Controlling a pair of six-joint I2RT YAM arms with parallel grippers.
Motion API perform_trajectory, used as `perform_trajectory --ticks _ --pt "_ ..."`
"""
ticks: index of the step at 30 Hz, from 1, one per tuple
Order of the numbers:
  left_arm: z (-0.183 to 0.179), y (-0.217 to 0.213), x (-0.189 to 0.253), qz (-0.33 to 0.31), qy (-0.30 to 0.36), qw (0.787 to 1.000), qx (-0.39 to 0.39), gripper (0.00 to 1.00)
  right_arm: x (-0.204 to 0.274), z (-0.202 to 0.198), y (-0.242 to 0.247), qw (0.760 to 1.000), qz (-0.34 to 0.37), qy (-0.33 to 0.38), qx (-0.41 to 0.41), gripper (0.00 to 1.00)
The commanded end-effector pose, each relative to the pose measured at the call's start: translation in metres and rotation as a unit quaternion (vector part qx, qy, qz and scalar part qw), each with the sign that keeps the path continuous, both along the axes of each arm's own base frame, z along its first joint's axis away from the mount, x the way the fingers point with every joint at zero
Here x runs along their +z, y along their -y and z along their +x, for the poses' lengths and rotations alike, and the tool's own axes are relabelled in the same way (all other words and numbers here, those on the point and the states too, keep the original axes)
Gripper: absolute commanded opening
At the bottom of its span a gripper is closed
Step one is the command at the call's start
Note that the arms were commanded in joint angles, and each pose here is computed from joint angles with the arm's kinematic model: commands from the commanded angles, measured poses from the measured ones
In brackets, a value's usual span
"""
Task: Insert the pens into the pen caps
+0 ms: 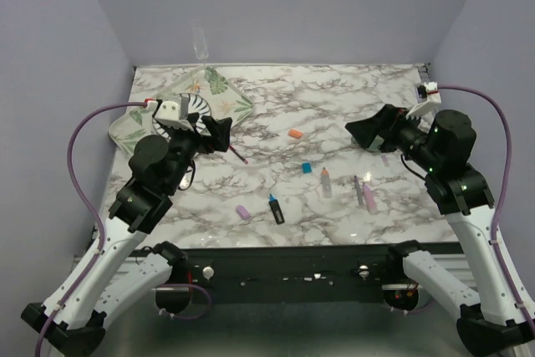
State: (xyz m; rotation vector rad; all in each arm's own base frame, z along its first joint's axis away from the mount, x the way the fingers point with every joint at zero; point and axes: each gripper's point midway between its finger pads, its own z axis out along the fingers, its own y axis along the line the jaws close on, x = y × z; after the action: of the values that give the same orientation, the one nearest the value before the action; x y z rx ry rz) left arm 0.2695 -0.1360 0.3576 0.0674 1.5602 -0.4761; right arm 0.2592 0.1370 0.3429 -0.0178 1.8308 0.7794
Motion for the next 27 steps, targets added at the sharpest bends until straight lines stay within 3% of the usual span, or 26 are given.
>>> perform_trajectory --ticks 1,7,13,21,27 --pt "0.0 -0.001 0.003 -0.001 0.009 1.0 0.003 0.99 0.004 0.001 0.011 0.999 -0.002 -0.005 -0.035 1.0" --pt "0.005 -0.006 -0.001 -0.001 0.002 1.0 0.023 0.99 -0.004 0.004 0.014 0.998 0.0 -0.025 -0.051 1.0" --pt "0.008 -0.026 -0.009 -0.021 -0.07 0.993 0.093 0.98 -0.011 0.011 0.025 0.992 0.006 -0.076 -0.102 1.0" --pt "-0.014 -0.038 -0.061 -0.019 -0.245 0.958 0.148 0.94 -0.026 0.015 0.025 0.986 0.017 -0.116 -0.118 0.92" --pt "-0.024 -0.01 -0.123 -0.059 -0.359 0.923 0.128 0.91 -0.054 0.016 0.023 0.98 0.011 -0.159 -0.119 0.84"
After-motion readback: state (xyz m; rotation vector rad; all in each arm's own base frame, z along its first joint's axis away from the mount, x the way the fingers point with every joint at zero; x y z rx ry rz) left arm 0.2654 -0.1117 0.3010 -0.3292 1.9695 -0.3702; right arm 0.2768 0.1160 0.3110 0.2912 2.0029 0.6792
